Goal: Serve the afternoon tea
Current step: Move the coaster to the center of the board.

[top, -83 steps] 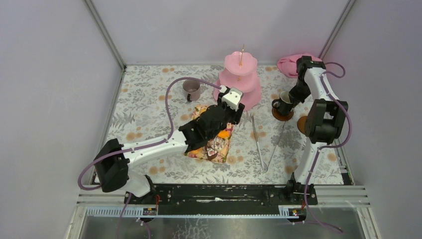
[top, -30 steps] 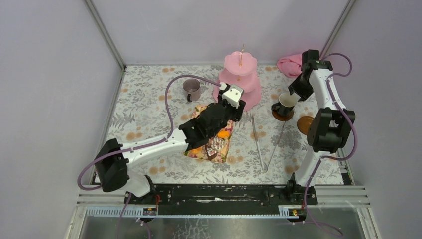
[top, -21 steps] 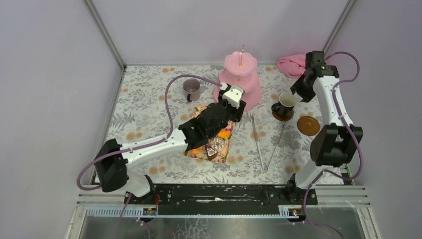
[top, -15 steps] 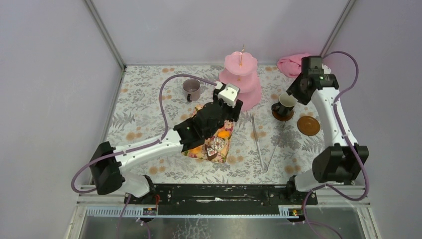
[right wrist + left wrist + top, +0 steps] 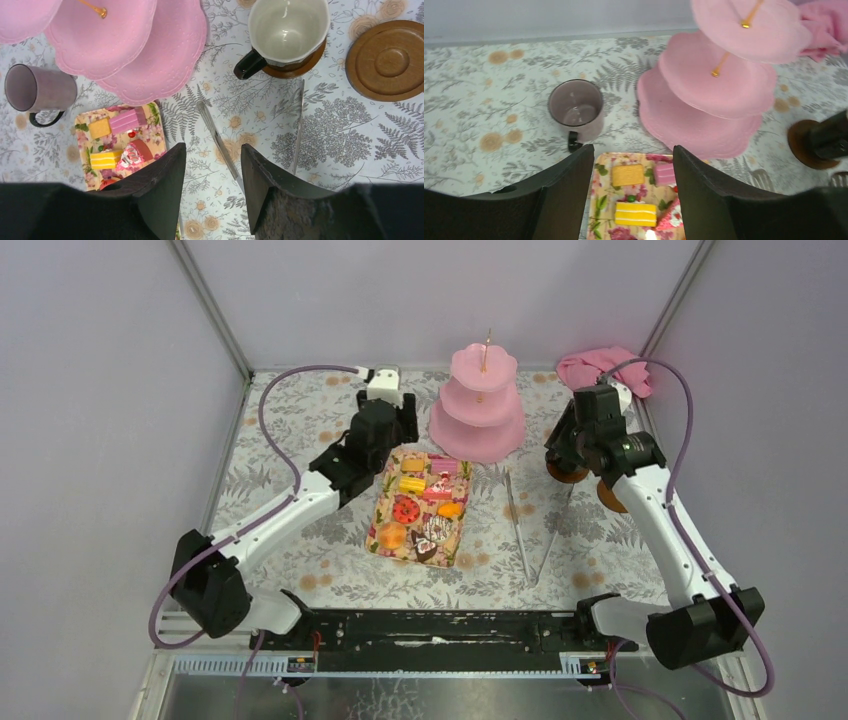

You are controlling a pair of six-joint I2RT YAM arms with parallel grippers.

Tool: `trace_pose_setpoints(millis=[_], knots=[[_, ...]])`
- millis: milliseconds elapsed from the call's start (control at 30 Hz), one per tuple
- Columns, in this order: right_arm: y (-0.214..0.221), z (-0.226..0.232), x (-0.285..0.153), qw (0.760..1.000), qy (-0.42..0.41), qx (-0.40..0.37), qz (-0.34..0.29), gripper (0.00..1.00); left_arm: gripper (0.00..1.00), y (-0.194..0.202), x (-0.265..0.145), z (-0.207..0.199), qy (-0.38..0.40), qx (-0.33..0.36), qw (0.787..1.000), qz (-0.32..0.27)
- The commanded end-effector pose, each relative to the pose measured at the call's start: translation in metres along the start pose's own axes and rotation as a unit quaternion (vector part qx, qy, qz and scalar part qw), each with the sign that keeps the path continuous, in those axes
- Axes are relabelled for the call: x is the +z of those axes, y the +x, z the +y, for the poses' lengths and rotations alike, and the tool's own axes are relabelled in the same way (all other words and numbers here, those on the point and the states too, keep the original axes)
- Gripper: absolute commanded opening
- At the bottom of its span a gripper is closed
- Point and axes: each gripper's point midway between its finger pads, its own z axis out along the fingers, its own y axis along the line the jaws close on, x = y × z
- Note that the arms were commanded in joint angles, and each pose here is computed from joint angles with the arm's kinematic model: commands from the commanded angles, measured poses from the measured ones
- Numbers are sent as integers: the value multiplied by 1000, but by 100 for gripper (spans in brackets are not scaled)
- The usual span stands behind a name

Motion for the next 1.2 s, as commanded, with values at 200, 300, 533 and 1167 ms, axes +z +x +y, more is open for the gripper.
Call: trace_pose_setpoints(millis=[200, 300, 533, 1167], knots=[[-21, -40, -7, 989, 87, 52, -104, 47, 67, 7, 30, 51, -38, -47, 998, 31], [-25, -69, 1, 982, 108, 115, -99, 28, 67, 15, 36, 60, -44, -62, 996, 38], [-44, -144, 33, 949, 140, 269, -89, 0, 67, 25, 51, 84, -46, -115, 991, 42], [-14, -259, 136, 887, 245, 391, 27, 0, 67, 47, 86, 90, -22, -174, 984, 42]])
